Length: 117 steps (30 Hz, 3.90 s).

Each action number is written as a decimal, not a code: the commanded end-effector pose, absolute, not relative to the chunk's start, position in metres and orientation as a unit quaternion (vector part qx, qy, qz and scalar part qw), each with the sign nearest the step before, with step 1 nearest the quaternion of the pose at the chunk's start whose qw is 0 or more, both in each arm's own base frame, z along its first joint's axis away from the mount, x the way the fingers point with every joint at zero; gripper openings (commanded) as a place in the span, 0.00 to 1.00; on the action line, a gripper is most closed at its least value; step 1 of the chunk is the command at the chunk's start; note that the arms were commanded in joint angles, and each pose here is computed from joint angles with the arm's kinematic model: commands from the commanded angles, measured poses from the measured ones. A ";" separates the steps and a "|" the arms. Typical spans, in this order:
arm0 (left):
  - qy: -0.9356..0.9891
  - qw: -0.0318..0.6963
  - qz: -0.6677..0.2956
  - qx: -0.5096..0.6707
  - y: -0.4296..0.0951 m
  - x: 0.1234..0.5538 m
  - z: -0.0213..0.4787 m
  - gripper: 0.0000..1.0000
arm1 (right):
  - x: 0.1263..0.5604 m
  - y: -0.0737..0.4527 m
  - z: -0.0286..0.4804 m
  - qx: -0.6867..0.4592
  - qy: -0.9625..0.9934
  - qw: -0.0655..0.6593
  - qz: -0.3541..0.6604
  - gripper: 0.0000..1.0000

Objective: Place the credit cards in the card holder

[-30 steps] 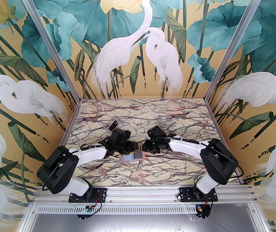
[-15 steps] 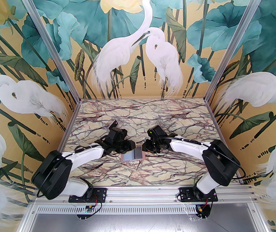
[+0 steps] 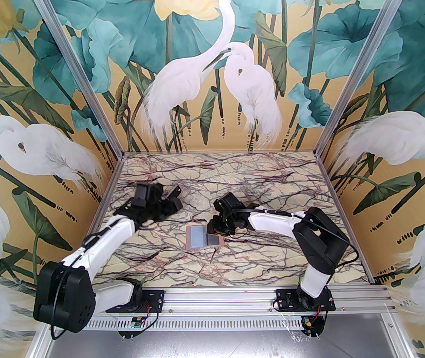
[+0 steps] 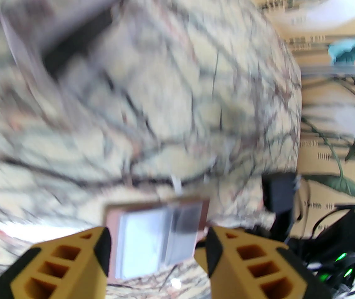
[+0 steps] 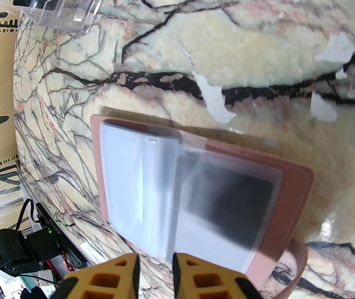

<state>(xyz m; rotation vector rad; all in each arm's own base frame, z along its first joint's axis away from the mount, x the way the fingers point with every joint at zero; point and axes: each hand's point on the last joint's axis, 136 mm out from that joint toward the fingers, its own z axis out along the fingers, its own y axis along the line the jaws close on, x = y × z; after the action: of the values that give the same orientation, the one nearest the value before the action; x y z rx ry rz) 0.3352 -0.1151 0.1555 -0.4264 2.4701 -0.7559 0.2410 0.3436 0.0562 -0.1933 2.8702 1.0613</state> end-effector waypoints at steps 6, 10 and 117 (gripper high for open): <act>0.952 0.275 -0.105 -0.083 -0.075 0.399 0.169 0.63 | 0.247 0.317 0.060 -0.093 0.944 0.089 0.305 0.28; 0.968 0.235 -0.085 -0.002 -0.083 0.420 0.161 0.68 | 0.250 0.297 0.061 -0.092 0.945 0.109 0.296 0.28; 0.968 0.168 0.135 0.132 -0.049 0.452 0.125 0.37 | 0.257 0.257 0.055 -0.066 0.929 0.137 0.337 0.31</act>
<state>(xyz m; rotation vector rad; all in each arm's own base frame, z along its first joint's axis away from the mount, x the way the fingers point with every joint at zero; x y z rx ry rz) 0.4517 -0.0522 0.1039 0.4016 2.7861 0.3617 0.2530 0.2531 0.0516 -0.1837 2.7017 0.9562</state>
